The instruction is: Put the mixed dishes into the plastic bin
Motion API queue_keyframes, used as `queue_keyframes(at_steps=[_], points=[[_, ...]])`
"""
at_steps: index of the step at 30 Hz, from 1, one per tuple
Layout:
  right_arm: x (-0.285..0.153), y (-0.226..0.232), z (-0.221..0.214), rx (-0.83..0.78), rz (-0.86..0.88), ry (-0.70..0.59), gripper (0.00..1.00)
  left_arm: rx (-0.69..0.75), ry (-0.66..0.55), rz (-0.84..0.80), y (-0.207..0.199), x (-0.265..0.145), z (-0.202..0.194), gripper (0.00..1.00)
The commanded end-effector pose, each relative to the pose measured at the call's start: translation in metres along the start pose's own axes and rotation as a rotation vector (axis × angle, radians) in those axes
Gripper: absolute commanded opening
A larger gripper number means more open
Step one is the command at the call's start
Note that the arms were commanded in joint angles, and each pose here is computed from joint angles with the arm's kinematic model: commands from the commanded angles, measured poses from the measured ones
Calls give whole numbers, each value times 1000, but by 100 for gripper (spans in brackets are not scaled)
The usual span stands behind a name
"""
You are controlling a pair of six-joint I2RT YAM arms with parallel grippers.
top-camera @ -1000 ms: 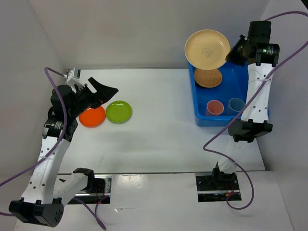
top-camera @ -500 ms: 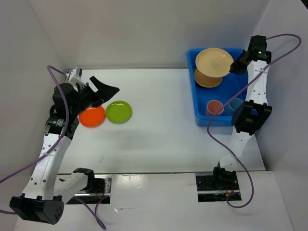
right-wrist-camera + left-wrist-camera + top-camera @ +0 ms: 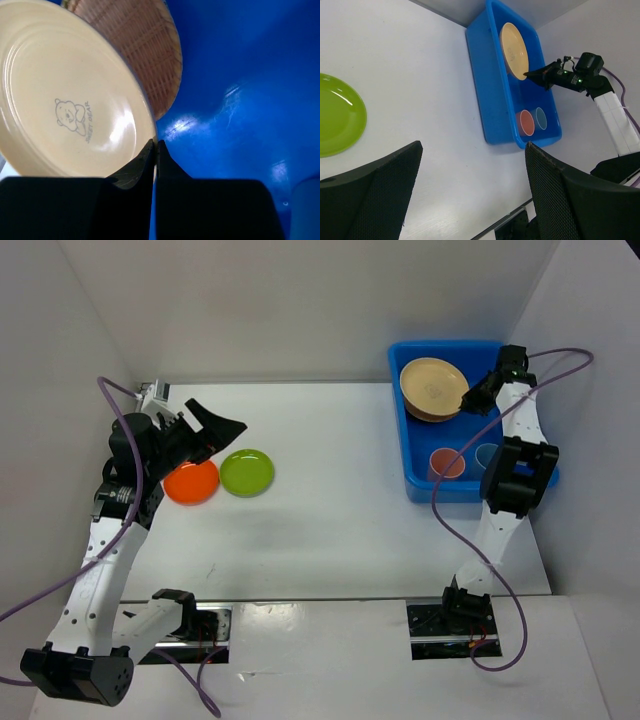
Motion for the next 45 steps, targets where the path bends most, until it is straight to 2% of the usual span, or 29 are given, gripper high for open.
queue_keyframes(at_steps=[1, 13, 20, 23, 24, 27, 29, 32, 33, 35, 38, 39, 43, 45], points=[[6, 9, 14, 32, 73, -104, 0, 11, -37, -33, -12, -5, 9, 90], [34, -8, 14, 113, -24, -130, 0, 11, -37, -33, -13, -8, 8, 90], [39, -13, 17, 144, -35, -142, 16, 13, -54, -53, -18, -16, 8, 91], [35, -10, 21, 117, -25, -158, 41, 7, -69, -54, -19, -21, 7, 93], [28, -6, 25, 103, -7, -170, 58, 7, -69, -53, -17, -19, 6, 93], [-4, 5, 37, 71, 30, -228, 86, -1, -70, -55, -17, -22, 4, 93], [-24, 14, 37, 27, 33, -269, 91, -6, -76, -63, -19, -25, 4, 94], [-76, 49, 36, -88, 68, -374, 94, -2, -83, -72, -17, -25, 3, 94], [-95, 71, 27, -179, 40, -416, 94, 2, -90, -79, -19, -28, 2, 94], [-134, 94, 17, -257, 57, -467, 95, -3, -95, -86, -19, -30, 1, 94], [-173, 118, -13, -314, 192, -433, 95, 1, -102, -95, -19, -28, 1, 94], [-172, 116, -28, -315, 262, -349, 95, -3, -96, -88, -15, -27, 0, 94], [-203, 131, -82, -404, 566, -239, 93, 5, -110, -75, -12, -27, -1, 94], [-202, 146, -125, -458, 652, -119, 92, 8, -122, -75, -12, -31, -3, 94]])
Point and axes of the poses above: each gripper's point midway between its finger pads, its own x axis out along the fingers, its own y axis along the line the jaws close on, z = x × y, the point moved 9 cm from there along -x, back along the fingers, and after that the axes turned 5 degrees about -x, right-handed, at the moved point
